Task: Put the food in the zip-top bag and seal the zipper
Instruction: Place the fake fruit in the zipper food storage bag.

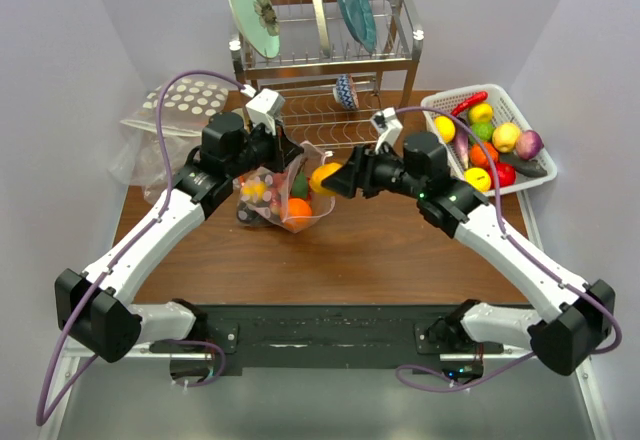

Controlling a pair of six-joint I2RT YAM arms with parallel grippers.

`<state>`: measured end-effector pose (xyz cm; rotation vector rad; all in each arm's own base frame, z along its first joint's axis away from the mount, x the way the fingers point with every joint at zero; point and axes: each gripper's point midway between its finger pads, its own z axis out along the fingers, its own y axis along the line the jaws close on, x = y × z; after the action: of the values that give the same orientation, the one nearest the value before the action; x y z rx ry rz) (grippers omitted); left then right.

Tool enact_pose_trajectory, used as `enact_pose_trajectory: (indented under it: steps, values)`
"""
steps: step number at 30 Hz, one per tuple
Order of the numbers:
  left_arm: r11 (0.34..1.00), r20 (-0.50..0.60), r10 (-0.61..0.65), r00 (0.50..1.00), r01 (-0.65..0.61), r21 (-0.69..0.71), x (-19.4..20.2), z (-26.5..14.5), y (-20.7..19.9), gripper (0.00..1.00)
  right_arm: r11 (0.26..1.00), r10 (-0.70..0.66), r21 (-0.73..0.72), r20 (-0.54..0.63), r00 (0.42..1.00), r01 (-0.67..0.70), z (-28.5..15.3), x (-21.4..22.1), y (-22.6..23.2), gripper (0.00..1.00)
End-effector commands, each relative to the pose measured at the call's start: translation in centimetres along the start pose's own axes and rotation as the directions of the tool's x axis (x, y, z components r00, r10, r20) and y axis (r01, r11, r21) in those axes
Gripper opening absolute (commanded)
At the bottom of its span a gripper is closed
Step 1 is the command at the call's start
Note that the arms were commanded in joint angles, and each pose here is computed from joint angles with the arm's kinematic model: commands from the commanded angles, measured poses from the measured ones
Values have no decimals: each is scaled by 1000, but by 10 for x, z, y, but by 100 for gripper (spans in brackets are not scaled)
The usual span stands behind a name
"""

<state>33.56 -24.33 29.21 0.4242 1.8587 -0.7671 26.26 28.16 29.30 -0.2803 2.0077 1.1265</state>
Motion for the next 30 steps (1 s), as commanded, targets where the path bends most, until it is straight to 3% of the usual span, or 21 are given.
enact_pose_trajectory:
  steps: [1,12,19,24,27,28,30]
  values:
    - [1000,57,31,998,-31,3,-20,-4,-3,0,996,-30,-87,30,999,32,14,-5,28,47]
    - [993,115,45,992,-57,100,-35,-20,-26,0,999,-34,-23,-2,999,34,64,20,11,47]
    - [977,188,59,980,-95,190,-50,-36,-49,0,998,-21,-53,154,988,29,78,8,14,47]
    - [970,193,53,980,-96,221,-52,-41,-55,0,997,18,-72,189,982,-4,95,11,17,47]
    - [972,186,50,981,-90,216,-50,-39,-53,0,999,0,-52,47,999,3,120,31,18,90]
    - [973,190,50,980,-91,213,-51,-39,-53,0,999,-13,-46,43,999,15,121,31,19,99]
    - [979,191,47,981,-83,184,-52,-36,-48,0,999,-29,-34,101,994,33,108,21,22,99]
